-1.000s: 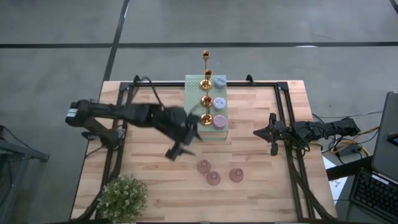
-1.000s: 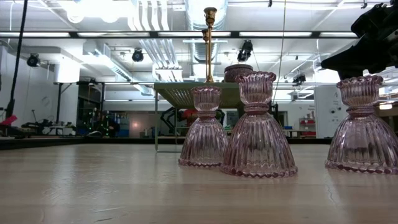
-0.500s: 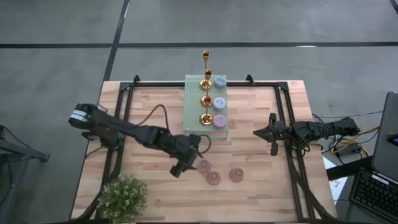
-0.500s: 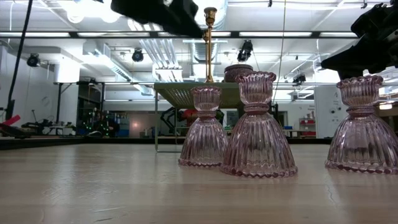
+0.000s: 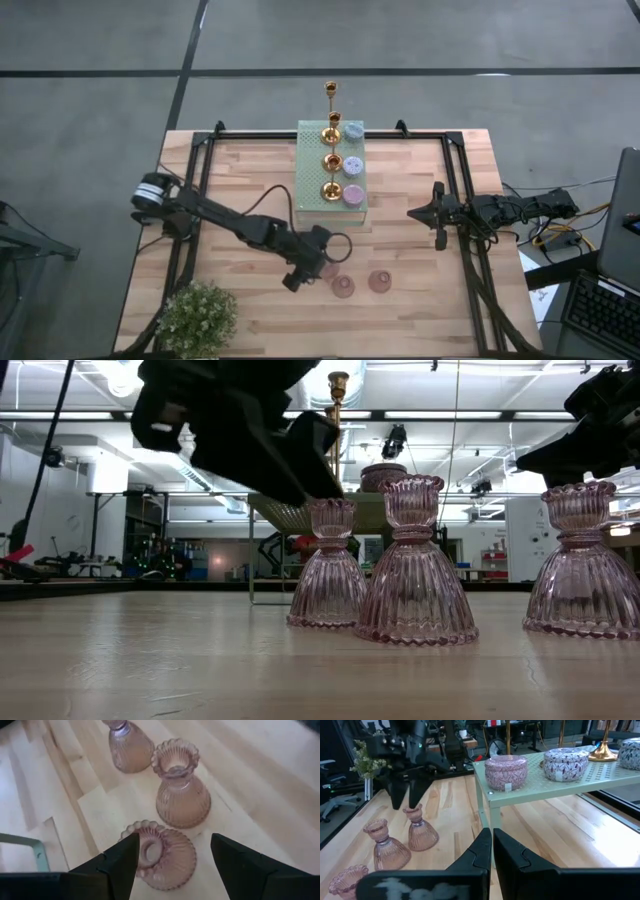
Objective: Pick & Place candle stick holders
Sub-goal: Put the top pink glass candle holder on the shelf
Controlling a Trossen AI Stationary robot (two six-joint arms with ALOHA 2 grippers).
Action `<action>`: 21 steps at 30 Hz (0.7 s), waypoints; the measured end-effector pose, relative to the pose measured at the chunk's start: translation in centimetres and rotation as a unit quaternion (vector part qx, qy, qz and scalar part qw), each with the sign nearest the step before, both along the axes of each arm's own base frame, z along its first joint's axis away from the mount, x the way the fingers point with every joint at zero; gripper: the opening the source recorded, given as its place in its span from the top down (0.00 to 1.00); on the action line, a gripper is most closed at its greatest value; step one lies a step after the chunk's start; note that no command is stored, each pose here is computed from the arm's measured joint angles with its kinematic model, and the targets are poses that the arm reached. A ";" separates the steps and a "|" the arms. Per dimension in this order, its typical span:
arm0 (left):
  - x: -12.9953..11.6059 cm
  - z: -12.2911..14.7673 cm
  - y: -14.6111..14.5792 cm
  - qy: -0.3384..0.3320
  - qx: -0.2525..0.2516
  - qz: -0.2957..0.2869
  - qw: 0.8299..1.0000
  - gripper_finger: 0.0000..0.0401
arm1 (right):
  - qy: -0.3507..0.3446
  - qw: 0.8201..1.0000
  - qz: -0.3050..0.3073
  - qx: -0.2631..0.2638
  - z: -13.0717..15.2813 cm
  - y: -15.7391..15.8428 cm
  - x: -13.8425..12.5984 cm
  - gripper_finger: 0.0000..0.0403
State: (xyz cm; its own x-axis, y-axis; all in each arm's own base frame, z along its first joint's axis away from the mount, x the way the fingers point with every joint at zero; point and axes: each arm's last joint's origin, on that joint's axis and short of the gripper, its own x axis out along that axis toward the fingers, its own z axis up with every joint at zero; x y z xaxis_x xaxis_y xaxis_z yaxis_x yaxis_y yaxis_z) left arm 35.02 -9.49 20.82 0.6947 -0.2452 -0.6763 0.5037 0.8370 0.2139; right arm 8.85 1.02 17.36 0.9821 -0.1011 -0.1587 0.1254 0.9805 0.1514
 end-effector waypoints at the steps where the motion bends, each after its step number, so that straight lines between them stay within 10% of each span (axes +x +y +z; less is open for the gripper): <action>1: 0.1 -0.2 0.0 0.001 0.009 0.003 1.000 0.39 | 0.000 1.000 0.000 0.000 0.0 0.0 0.0 0.97; 21: -0.2 -1.1 0.5 0.016 0.117 0.059 0.991 0.77 | 0.000 1.000 0.000 0.000 0.0 0.0 0.0 0.97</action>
State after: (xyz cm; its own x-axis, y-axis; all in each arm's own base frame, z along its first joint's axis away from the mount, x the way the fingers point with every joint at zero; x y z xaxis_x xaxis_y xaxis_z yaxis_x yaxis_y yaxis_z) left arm 34.78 -8.98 19.71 0.6861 0.0020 -0.7275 0.4150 0.8202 0.3937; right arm 8.85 1.02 17.36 0.9821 -0.1011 -0.1587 0.1254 0.9805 0.1514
